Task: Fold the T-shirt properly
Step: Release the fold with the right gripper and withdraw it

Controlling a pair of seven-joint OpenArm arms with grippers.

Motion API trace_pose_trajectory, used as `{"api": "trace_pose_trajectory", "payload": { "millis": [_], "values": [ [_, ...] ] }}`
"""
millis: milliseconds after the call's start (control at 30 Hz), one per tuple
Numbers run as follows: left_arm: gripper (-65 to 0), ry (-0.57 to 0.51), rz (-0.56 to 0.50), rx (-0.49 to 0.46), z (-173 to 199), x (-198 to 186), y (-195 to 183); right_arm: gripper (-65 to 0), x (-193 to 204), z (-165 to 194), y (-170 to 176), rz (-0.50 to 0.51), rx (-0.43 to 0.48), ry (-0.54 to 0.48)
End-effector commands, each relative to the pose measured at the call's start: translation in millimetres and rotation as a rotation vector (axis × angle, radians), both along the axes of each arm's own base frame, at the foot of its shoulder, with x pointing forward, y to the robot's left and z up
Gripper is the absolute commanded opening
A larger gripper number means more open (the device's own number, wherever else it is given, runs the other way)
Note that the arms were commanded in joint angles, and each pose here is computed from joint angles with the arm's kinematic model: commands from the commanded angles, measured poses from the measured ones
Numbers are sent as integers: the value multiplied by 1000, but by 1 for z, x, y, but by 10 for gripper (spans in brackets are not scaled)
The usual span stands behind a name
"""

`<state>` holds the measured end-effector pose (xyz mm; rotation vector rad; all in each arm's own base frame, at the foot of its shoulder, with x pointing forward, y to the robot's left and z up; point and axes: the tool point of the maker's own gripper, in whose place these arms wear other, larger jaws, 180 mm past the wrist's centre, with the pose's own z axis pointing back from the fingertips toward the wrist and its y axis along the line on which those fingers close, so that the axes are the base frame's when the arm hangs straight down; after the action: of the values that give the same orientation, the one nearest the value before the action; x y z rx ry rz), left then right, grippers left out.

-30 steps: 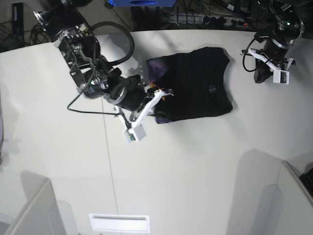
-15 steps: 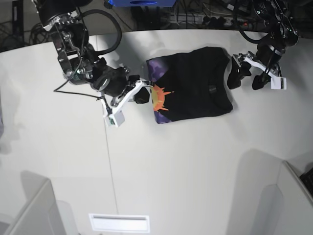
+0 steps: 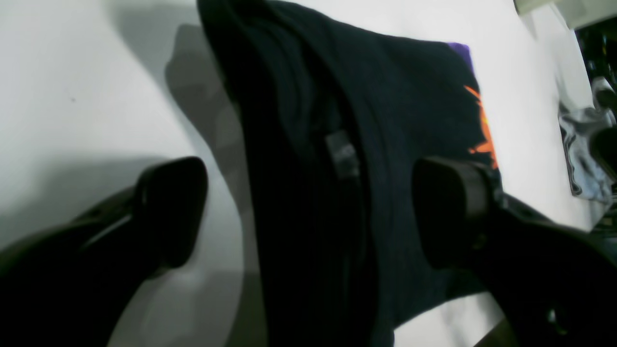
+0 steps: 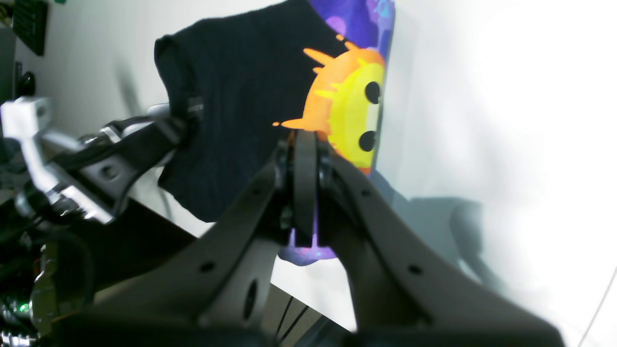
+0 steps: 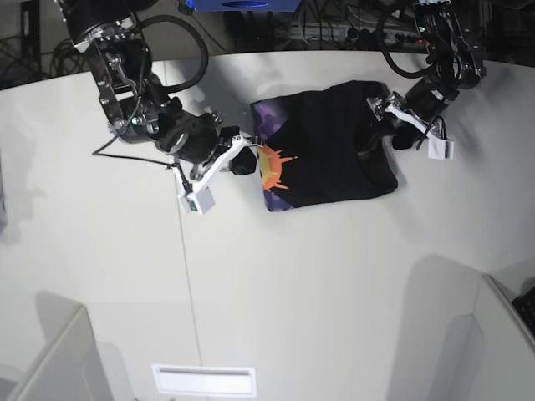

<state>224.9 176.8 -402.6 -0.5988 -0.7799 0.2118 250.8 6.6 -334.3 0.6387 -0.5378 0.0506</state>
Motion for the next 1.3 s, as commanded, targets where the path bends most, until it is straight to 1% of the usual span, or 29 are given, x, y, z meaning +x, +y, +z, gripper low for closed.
{"api": "trace_pose_trajectory", "payload": {
  "millis": [0,100,233,367,400,467,533,633,733,767,833,967,1167,1200,1267],
  "values": [
    [0,-26,2,-9,6,6,0,-650,4,8,-1,-6,15,-31],
    [0,0,6,-20,-3,6,0,-650,1,6,-1,-6,16,-23],
    [0,41,-66,50,-16,5,-13,-650,0,5,-1,-8,16,-21],
    [0,65,-83,90,-23,3,-12,-650,1,6,-2,-10,16,-22],
    [-30,65,-82,93,-23,3,-11,-650,1,6,-2,-10,16,-22],
    [-153,61,-82,95,-22,5,-10,-650,1,6,-2,-10,16,-22],
    [-293,57,-83,98,-21,6,-10,-650,1,6,-2,-10,16,-22],
    [-472,57,-85,100,-21,6,-10,-650,1,6,-2,-11,17,-23],
    [-615,60,-90,99,-22,6,-11,-650,1,6,-2,-13,14,-25],
    [-650,60,-91,105,-21,6,-9,-650,2,6,-3,-13,12,-25],
    [-650,63,-98,117,-22,6,-5,-650,6,6,-9,-37,10,-31],
    [-650,63,-108,150,-19,6,5,-650,13,3,-35,-142,4,-41],
    [-650,63,-128,218,-14,8,28,-650,18,-3,-73,-260,-18,-34],
    [-650,65,-142,233,-13,9,30,-650,18,-3,-79,-279,-22,-32],
    [-650,63,-208,263,-12,12,26,-650,17,-5,-89,-308,-30,-26]
  ]
}}
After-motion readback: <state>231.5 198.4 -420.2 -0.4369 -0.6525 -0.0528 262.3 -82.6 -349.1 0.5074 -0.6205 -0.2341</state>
